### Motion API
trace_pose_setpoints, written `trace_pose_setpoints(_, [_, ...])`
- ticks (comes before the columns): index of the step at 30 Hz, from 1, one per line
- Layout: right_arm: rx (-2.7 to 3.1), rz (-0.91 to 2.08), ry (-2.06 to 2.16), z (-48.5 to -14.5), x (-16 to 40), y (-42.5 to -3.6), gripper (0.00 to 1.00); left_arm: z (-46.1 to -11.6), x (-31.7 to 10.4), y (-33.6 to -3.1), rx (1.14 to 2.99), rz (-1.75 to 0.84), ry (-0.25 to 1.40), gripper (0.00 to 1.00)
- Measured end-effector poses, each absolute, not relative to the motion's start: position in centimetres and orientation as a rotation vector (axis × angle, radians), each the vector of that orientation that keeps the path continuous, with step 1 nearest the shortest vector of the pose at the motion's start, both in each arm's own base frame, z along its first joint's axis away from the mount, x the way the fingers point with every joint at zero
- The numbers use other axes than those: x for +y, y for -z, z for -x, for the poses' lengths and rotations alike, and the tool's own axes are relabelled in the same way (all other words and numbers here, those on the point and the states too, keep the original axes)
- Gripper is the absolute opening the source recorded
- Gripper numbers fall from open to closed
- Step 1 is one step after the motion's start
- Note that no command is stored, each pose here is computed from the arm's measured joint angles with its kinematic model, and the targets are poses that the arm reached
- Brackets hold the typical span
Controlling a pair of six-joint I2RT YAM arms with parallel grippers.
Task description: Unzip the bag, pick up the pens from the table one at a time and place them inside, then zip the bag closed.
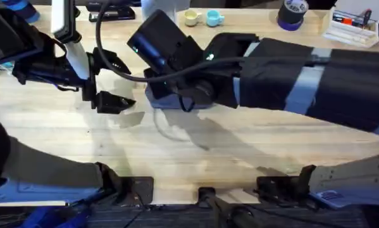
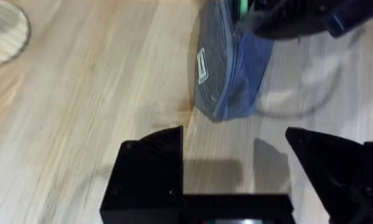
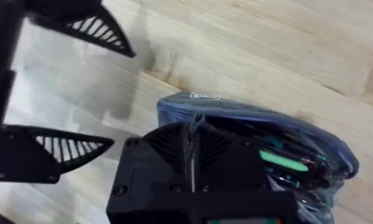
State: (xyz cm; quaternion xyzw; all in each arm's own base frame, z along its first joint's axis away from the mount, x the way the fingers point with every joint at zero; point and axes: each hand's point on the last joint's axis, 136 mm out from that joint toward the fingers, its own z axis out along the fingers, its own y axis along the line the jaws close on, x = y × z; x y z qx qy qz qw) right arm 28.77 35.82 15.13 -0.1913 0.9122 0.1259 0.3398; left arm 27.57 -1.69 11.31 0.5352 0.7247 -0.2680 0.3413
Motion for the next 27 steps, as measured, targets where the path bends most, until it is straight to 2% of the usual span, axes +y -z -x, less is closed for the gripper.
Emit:
trace_pose_setpoints(12, [2.365,0.566,-0.32,-28.5,36.0,-15.1,0.03,-27.5,-6.0,-12.0,1.761,-1.484,0.792,0.993])
trace_pose_setpoints(23, [2.366,0.567,-0.323,-28.5,36.0,-15.1,0.031,-28.1,-7.5,-9.3,1.756,-1.393,0.98,0.995])
trace_pose_setpoints(24, [2.366,0.565,-0.323,-28.6,36.0,-15.1,0.03,-28.2,-7.6,-9.2,1.754,-1.381,0.994,0.95])
trace_pose_setpoints(25, [2.366,0.564,-0.323,-28.6,35.9,-15.1,0.03,-28.3,-7.8,-9.1,1.749,-1.368,1.009,0.849])
trace_pose_setpoints(27, [2.367,0.558,-0.322,-28.8,35.8,-15.1,0.03,-28.4,-8.1,-9.1,1.735,-1.347,1.029,0.537])
